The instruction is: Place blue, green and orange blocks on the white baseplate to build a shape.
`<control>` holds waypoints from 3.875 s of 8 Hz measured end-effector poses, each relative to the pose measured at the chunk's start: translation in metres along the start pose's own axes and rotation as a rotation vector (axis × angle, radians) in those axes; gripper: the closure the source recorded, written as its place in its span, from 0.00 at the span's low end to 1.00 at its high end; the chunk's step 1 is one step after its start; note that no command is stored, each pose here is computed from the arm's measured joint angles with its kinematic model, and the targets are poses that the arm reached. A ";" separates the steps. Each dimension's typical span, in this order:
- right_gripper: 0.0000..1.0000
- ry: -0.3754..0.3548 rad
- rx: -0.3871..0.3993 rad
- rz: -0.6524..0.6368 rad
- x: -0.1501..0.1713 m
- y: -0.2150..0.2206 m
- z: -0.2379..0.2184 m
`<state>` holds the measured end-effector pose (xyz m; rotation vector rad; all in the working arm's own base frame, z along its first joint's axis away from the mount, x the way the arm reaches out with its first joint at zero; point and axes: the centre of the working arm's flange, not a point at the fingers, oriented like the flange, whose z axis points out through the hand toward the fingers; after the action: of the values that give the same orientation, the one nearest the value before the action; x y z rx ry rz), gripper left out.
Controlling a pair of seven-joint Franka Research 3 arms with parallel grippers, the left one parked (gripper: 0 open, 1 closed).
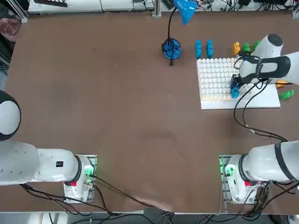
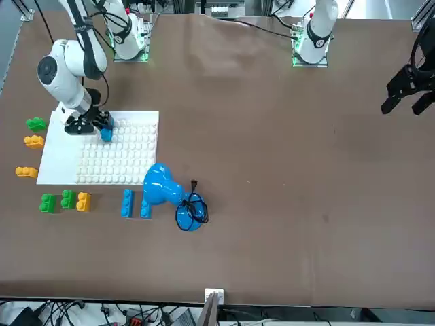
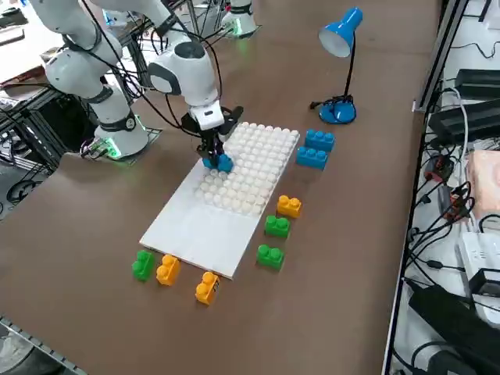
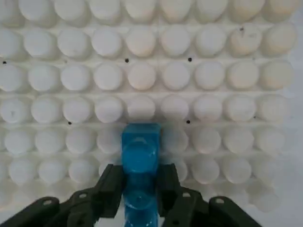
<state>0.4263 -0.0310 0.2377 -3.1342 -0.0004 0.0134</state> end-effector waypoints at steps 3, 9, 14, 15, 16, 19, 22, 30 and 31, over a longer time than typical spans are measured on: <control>0.63 0.009 -0.001 0.000 -0.001 0.000 0.001; 0.00 0.027 0.001 -0.008 0.015 -0.003 -0.052; 0.00 0.088 0.010 0.049 0.094 -0.050 -0.108; 0.00 0.090 0.012 0.078 0.126 -0.066 -0.098; 0.00 0.094 0.014 0.096 0.156 -0.078 -0.086; 0.00 0.104 0.017 0.111 0.226 -0.095 -0.048; 0.00 0.092 0.018 0.149 0.264 -0.108 -0.018; 0.38 0.030 0.007 0.199 0.262 -0.132 0.014; 0.49 0.023 0.005 0.200 0.261 -0.131 0.014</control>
<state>0.6874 0.1004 0.2220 -3.1148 0.3123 -0.0221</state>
